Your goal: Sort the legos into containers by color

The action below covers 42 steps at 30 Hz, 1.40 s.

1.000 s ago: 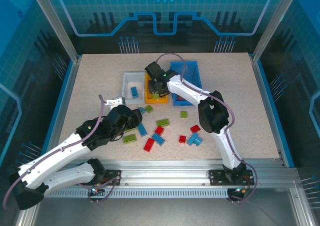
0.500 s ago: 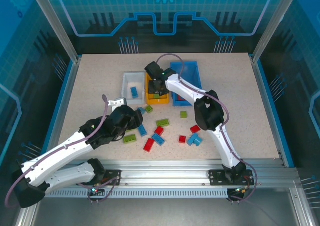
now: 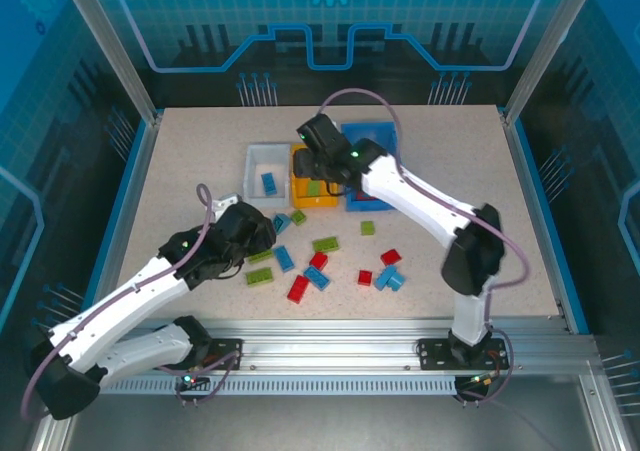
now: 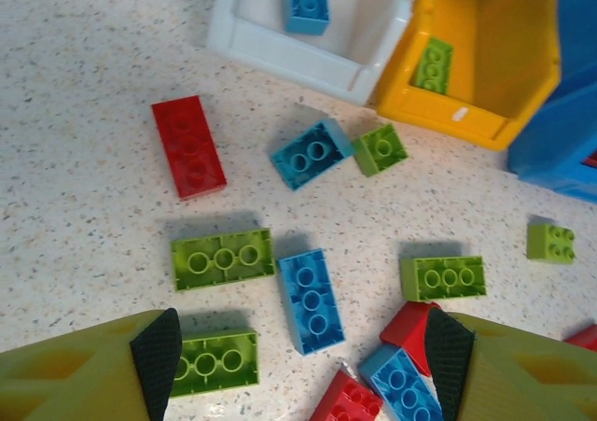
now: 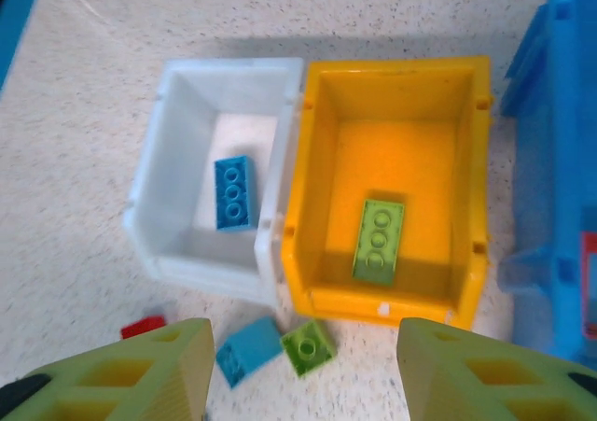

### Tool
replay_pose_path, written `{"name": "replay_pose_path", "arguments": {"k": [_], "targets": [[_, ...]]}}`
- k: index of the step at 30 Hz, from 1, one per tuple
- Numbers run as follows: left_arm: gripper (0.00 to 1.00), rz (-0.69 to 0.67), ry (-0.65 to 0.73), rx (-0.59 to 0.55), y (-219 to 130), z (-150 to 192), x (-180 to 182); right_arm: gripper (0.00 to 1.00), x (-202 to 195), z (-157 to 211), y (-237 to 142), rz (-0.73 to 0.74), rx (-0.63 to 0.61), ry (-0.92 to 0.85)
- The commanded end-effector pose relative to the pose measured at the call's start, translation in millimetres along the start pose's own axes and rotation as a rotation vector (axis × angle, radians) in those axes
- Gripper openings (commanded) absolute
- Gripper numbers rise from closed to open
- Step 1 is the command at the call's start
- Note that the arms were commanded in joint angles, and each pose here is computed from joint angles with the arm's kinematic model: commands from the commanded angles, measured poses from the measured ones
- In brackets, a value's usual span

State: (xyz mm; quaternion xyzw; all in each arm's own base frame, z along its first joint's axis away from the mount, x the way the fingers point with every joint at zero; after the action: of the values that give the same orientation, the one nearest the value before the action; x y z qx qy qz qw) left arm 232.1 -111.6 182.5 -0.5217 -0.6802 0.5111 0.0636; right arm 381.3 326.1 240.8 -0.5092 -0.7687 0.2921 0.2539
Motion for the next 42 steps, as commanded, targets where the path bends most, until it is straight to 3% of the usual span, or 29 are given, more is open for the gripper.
{"name": "replay_pose_path", "arguments": {"k": [1, 7, 12, 15, 22, 33, 42], "targets": [[0.74, -0.047, 0.036, 0.086, 12.4, 7.6, 12.2, 0.57, 4.4, 10.4, -28.0, -0.032, -0.108, -0.047], [0.74, -0.041, 0.202, 0.166, 44.8, 8.8, -1.0, 0.58, 19.6, 93.3, -56.7, -0.232, -0.145, -0.137], [0.76, -0.069, 0.411, 0.233, 83.6, 14.2, -13.5, 0.61, 13.3, 171.2, -57.5, -0.312, -0.068, -0.121], [0.76, -0.091, 0.529, 0.267, 108.6, 17.6, -18.7, 0.62, 7.7, 193.8, -59.9, -0.312, -0.043, -0.108], [0.76, -0.09, 0.682, 0.306, 146.2, 12.3, -30.0, 0.63, 3.3, 191.0, -69.4, -0.289, -0.061, -0.111], [0.74, -0.094, 0.655, 0.375, 181.4, 9.0, -24.6, 0.63, 3.9, 189.4, -71.9, -0.295, -0.063, -0.101], [0.46, -0.074, 0.609, 0.43, 187.6, 20.2, -23.4, 0.64, -0.2, 186.3, -75.5, -0.278, -0.077, -0.097]]}}
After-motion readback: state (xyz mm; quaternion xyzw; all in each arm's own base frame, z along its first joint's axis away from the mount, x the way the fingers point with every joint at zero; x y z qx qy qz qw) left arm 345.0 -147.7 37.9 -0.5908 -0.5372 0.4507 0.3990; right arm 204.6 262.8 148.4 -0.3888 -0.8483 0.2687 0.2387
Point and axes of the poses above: each hand's point on the last joint's axis, 136 mm out from that joint toward the fingers, its own y axis out along the fingers, its own x axis along the line the jaws close on, z = x × y, the point moved 1 cm from there along -y, back along the fingers, and after that the axes turned 14 degrees about -y, right-handed, at the moved point
